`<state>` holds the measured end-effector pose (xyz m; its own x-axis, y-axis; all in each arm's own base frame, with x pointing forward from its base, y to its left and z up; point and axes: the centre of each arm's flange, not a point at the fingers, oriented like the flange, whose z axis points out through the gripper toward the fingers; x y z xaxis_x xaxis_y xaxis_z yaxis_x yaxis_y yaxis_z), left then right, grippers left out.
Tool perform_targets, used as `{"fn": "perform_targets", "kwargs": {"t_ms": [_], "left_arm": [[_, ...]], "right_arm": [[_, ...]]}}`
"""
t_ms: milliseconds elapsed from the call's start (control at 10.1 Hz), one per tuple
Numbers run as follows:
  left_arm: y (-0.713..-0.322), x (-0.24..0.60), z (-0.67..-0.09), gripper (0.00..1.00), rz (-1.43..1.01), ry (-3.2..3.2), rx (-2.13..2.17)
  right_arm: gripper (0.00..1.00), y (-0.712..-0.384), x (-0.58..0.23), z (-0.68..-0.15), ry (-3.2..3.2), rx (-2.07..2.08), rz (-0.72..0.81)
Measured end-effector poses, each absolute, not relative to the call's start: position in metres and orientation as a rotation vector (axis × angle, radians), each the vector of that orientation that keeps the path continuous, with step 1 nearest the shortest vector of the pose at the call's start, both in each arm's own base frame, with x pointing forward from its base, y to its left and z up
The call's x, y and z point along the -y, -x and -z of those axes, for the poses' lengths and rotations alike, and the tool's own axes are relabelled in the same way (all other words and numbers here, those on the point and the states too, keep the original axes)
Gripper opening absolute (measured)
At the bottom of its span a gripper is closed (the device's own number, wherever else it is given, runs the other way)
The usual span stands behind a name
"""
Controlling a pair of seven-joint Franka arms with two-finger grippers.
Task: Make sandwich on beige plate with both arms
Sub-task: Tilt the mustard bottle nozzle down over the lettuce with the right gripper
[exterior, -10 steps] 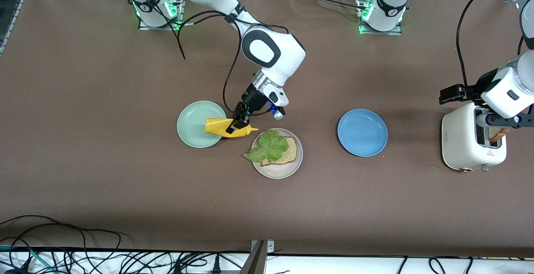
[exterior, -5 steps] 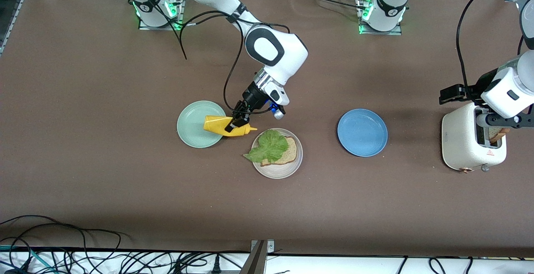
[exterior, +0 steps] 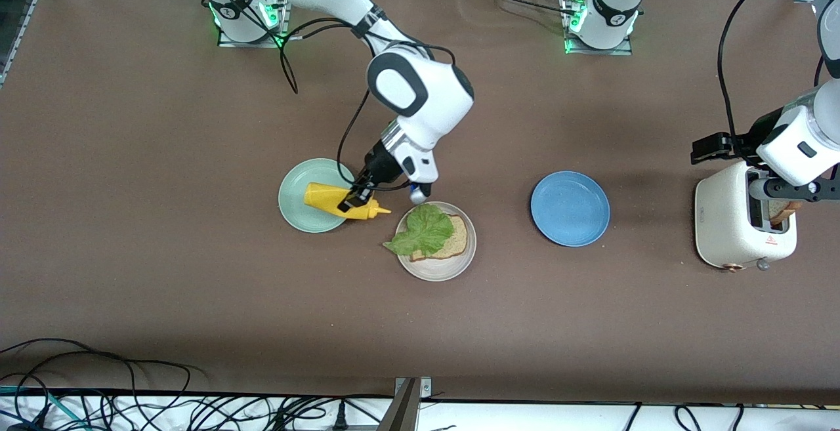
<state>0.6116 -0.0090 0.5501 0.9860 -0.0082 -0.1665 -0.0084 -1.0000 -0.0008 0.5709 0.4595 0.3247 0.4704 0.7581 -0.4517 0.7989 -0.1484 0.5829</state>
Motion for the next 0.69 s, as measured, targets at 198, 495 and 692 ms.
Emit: {"fn": "perform_targets", "kwargs": {"t_ms": [198, 495, 692], "left_arm": [[-0.612, 0.009, -0.549, 1.00, -0.264, 3.129, -0.012], [-0.613, 0.002, -0.547, 1.00, -0.270, 3.128, 0.006], [-0.617, -0.011, -0.541, 1.00, -0.256, 3.127, 0.034]], "right_arm": [[0.04, -0.605, -0.414, -0.351, -2.096, -1.297, 0.099], [0.04, -0.632, -0.370, -0.374, -2.323, -1.294, 0.099], [0.04, -0.651, -0.332, -0.379, -2.525, -1.293, 0.133]]}}
